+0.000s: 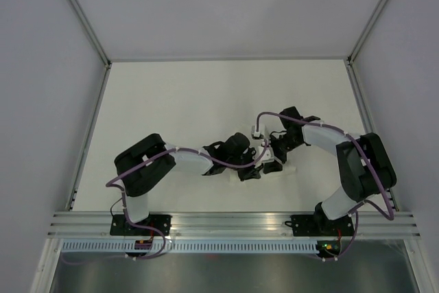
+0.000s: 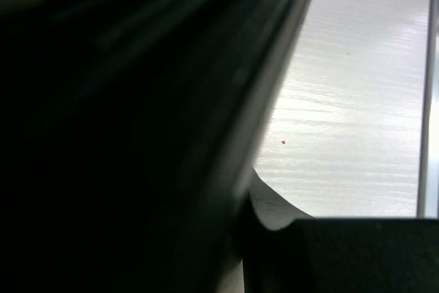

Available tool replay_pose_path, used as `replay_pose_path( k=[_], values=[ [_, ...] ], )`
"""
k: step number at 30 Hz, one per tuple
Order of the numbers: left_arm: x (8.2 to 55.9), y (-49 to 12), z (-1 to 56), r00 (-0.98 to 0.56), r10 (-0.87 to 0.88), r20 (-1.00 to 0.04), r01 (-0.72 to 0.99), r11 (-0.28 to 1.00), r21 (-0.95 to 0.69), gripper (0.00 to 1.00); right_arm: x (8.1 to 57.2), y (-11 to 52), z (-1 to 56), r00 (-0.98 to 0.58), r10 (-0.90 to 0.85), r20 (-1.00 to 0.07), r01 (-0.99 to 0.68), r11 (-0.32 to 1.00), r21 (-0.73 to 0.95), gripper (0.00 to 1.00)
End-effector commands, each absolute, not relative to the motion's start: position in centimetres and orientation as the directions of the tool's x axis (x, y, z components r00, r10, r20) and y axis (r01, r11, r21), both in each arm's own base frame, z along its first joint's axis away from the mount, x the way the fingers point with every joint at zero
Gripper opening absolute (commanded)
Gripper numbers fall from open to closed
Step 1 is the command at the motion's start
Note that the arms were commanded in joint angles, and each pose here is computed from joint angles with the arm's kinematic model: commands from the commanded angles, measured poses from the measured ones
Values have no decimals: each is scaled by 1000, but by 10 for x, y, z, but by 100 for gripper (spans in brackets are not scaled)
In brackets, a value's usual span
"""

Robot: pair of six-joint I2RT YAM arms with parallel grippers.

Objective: Fold the napkin, place the utensils inside, and roll it up
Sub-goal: Roll the napkin at the center of the board.

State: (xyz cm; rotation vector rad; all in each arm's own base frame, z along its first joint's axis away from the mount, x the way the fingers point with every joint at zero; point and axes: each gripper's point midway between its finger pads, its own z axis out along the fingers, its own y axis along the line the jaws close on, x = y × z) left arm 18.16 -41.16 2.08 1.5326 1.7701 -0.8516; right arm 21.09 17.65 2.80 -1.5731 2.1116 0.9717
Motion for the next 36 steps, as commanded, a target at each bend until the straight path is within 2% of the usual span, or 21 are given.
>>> replay_pose_path(
  k=[1, 12, 27, 36],
  values=[
    [146, -384, -12, -308, 676, -670, 942, 116, -316, 2, 234, 181, 53, -302, -658, -690, -953, 212, 216, 71],
    [153, -374, -18, -404, 663, -631, 897, 153, -415, 2, 290, 157, 100, -337, -576, -745, -889, 455, 50, 75],
    [146, -365, -47, -451, 719, -529, 859, 188, -476, 2, 310, 136, 140, -343, -510, -789, -836, 548, 9, 78],
    [143, -357, -57, -461, 732, -502, 858, 222, -464, 2, 342, 113, 110, -448, -496, -744, -743, 670, 1, 78]
  ],
)
